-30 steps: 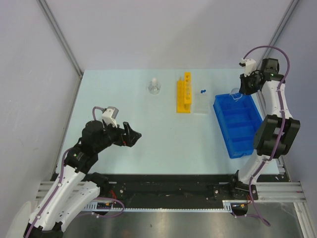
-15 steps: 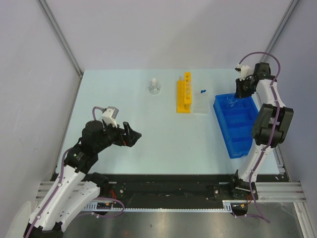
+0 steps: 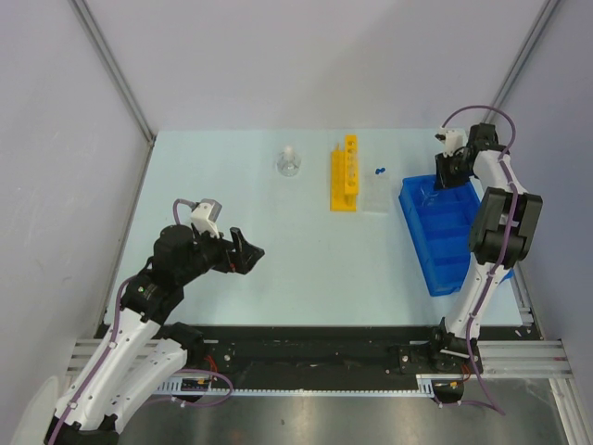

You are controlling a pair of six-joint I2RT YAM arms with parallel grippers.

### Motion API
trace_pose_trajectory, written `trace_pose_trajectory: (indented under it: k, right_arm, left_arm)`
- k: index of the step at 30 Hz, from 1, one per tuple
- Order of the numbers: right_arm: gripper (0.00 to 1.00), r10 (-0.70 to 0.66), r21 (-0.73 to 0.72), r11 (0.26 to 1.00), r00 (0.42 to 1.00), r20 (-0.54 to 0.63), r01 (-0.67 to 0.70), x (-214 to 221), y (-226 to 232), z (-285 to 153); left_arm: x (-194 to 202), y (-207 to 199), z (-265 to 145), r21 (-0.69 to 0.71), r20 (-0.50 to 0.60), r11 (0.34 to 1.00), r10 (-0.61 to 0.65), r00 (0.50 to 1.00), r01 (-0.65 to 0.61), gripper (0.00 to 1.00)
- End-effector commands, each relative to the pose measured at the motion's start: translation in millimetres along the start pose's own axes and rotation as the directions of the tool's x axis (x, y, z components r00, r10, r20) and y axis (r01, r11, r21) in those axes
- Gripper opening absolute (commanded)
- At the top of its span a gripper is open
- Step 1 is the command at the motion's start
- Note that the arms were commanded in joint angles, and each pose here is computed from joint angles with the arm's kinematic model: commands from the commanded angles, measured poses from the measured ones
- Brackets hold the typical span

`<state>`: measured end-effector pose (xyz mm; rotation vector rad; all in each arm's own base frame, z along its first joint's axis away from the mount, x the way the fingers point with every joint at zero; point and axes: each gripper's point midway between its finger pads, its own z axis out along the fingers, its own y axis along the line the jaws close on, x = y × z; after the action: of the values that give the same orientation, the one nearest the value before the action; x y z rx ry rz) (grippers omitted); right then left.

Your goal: Organize the chemistry lab equipment

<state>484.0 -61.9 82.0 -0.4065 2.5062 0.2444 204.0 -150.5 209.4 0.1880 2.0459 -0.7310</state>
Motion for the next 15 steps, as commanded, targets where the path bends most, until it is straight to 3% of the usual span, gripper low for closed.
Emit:
trace_pose_trajectory:
  k: [1,15]
  right_arm:
    - [0.27,-0.014,0.010,1.000,0.999,0.035,0.013,-11.6,0.8,-6.5]
    - [0.62,-0.045,0.020,0.999,0.989,0.141,0.043,-25.5,16.9,-68.8]
  left_arm:
    - [-6.6,-0.3,-0.2,0.007,0.025,1.000,0.016,1.000,-0.016,1.00]
    - [-6.3,0.3,0.4,0.005,0.023,1.000,0.015,1.000,-0.015,1.00]
